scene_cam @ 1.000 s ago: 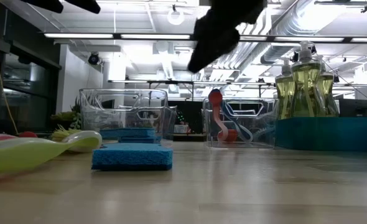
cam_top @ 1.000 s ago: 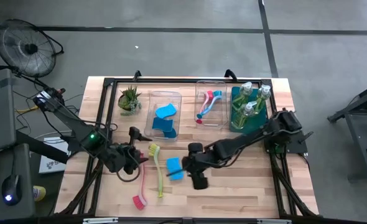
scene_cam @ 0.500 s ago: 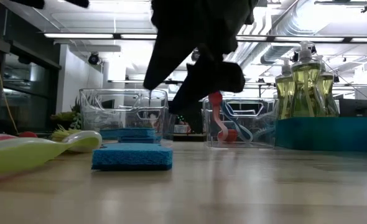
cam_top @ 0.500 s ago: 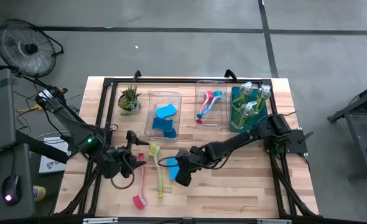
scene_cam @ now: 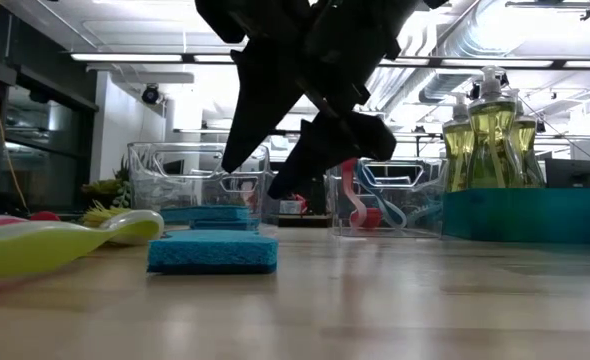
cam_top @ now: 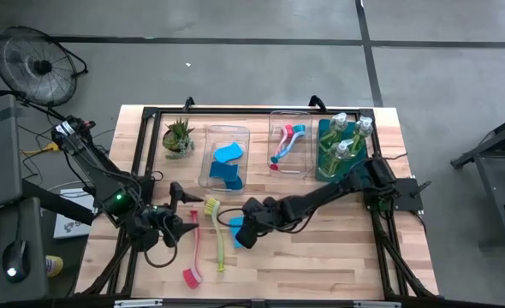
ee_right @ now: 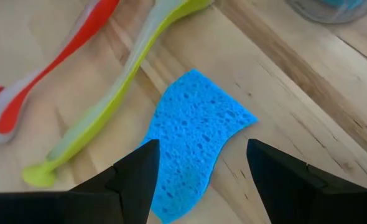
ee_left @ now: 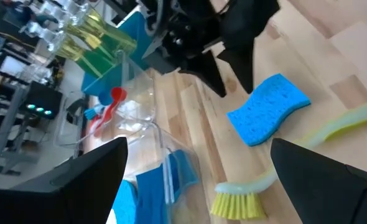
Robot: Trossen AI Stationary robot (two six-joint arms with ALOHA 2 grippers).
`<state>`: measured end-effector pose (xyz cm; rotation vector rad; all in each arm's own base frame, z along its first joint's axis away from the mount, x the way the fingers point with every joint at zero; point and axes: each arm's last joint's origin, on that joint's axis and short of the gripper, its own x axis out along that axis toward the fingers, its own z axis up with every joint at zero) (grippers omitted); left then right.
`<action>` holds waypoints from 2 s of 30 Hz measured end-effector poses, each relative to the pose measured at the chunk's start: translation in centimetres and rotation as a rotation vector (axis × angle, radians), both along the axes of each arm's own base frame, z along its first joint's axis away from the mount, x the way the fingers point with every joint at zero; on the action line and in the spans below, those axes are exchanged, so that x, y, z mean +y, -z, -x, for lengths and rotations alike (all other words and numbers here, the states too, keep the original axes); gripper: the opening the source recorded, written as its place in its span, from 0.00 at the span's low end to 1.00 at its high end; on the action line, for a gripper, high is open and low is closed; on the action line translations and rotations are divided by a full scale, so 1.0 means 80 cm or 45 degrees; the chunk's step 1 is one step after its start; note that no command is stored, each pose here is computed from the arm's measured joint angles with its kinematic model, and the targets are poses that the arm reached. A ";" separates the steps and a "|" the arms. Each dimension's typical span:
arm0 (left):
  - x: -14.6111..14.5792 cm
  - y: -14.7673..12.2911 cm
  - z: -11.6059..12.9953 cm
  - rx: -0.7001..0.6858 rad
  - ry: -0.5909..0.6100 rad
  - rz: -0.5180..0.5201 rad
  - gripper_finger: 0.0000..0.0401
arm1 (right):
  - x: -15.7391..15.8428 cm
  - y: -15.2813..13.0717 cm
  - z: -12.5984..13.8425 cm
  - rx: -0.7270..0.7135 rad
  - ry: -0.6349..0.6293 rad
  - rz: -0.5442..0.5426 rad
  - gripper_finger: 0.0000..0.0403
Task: Pick & Place Kitchen Sink Supplies
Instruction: Put the blue dishwashing sponge into the left transparent bin
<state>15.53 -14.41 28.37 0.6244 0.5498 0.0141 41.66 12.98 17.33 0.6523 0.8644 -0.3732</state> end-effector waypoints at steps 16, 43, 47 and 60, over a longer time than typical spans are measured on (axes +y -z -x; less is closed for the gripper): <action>-0.010 0.017 0.012 -0.006 -0.001 -0.071 0.97 | 0.016 0.015 -0.003 -0.078 0.206 -0.041 0.59; -0.047 0.021 0.037 -0.085 0.222 0.157 0.97 | 0.004 0.046 -0.015 0.087 0.103 -0.335 0.79; -0.048 0.021 0.037 -0.075 0.237 0.146 0.97 | -0.003 0.044 -0.021 0.043 0.112 -0.358 0.80; -0.047 0.023 0.038 -0.036 0.265 0.123 0.97 | -0.029 0.061 -0.031 0.070 0.177 -0.409 0.78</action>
